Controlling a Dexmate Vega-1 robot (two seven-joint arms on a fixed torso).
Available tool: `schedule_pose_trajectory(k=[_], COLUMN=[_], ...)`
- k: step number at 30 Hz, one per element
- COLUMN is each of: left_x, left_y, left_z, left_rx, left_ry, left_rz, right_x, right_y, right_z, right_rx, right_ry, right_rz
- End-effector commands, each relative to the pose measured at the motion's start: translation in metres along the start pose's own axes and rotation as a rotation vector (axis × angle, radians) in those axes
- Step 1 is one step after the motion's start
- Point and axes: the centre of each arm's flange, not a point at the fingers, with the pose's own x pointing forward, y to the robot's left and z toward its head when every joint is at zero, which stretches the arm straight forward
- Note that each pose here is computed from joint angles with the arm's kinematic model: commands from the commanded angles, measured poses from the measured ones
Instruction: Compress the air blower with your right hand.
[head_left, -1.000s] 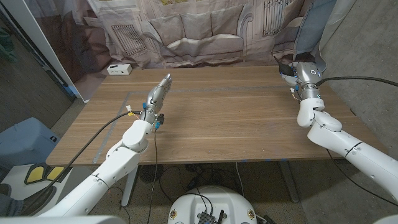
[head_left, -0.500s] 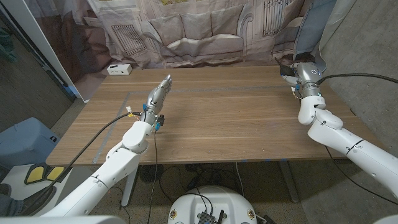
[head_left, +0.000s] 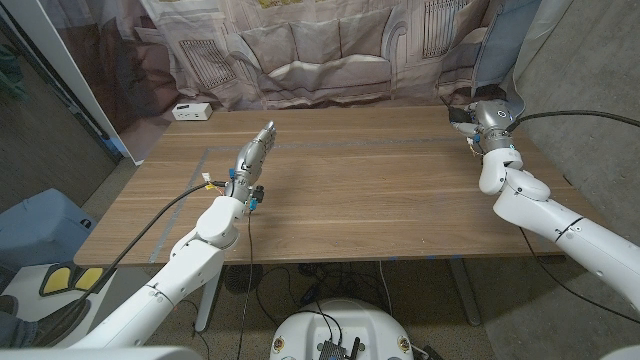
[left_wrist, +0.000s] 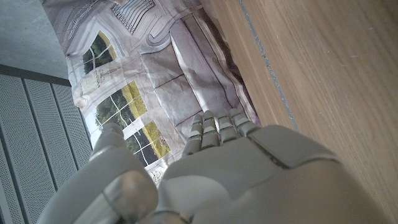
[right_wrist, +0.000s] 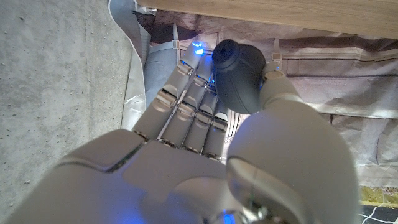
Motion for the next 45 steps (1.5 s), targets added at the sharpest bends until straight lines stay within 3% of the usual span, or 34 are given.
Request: schedule_pose_trajectory(k=[1, 19, 45], left_x=[-0.001, -0.005, -0.006], left_y=[0.001, 0.005, -0.001], left_z=[0.004, 0.01, 0.004], left_rx=[0.006, 0.014, 0.001], left_ry=[-0.009, -0.021, -0.009], left_rz=[-0.001, 0.01, 0.022], right_x=[0.007, 0.02, 0.033], right_y=[0.004, 0.015, 0.037], right_z=[0.001, -0.001, -0.012], right_rx=[-0.022, -0.064, -0.086], right_ry=[0.017, 0.059, 0.107], right_rz=[0.048, 0.131, 0.235])
